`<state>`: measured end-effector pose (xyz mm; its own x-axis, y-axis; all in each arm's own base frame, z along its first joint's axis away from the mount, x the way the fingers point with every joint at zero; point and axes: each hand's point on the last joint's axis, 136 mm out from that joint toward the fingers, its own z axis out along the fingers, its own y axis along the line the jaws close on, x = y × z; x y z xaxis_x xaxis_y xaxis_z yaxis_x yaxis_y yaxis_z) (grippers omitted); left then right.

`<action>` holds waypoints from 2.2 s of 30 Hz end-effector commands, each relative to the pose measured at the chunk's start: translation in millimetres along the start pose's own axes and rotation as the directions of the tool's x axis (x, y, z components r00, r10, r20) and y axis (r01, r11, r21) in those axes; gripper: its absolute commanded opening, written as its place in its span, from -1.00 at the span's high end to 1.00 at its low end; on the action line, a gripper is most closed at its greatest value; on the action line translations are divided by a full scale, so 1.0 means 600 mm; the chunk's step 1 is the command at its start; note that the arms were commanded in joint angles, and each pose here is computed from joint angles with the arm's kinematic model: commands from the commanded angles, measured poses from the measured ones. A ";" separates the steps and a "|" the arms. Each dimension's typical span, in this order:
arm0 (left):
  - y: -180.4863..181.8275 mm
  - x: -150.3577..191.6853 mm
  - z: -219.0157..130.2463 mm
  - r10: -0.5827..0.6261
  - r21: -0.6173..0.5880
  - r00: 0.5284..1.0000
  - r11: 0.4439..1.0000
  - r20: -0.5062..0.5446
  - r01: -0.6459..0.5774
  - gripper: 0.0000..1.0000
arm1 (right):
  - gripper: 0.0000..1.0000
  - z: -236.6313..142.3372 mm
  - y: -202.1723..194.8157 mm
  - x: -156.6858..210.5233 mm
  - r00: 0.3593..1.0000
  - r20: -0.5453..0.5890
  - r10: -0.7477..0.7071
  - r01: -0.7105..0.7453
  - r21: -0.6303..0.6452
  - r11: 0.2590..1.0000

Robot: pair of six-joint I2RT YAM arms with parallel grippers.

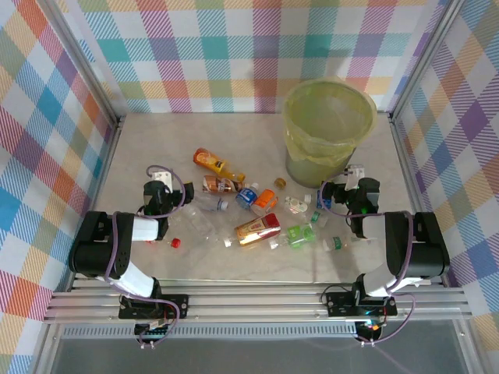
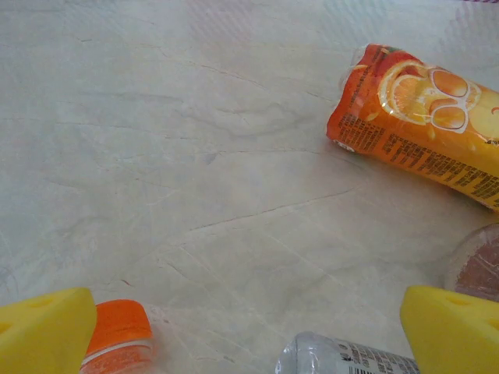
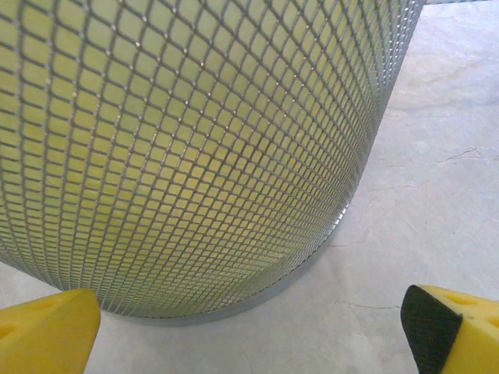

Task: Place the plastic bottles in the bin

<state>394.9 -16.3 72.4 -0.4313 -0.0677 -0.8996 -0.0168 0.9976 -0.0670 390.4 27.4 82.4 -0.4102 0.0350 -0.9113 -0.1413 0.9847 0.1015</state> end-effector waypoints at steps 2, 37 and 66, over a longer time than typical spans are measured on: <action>-0.002 -0.012 0.002 0.012 -0.003 1.000 1.000 0.020 -0.011 -1.00 | -0.99 0.003 -0.005 -0.020 0.999 0.039 0.008 -0.008 0.007 1.000; -0.002 -0.012 0.002 0.012 -0.002 1.000 1.000 0.020 -0.011 -1.00 | -0.99 0.003 -0.005 -0.021 0.999 0.040 0.009 -0.009 0.007 1.000; 0.005 -0.042 -0.019 -0.001 -0.031 0.999 1.000 0.041 0.003 -1.00 | -0.99 -0.023 -0.014 -0.042 0.997 0.069 0.020 -0.024 0.055 0.998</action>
<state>393.4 -12.8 81.4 -0.4299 -0.0679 -0.9003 -0.0355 0.9977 -0.0583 390.7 21.6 95.4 -0.3835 0.0497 -0.9222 -0.1076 0.9894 0.0981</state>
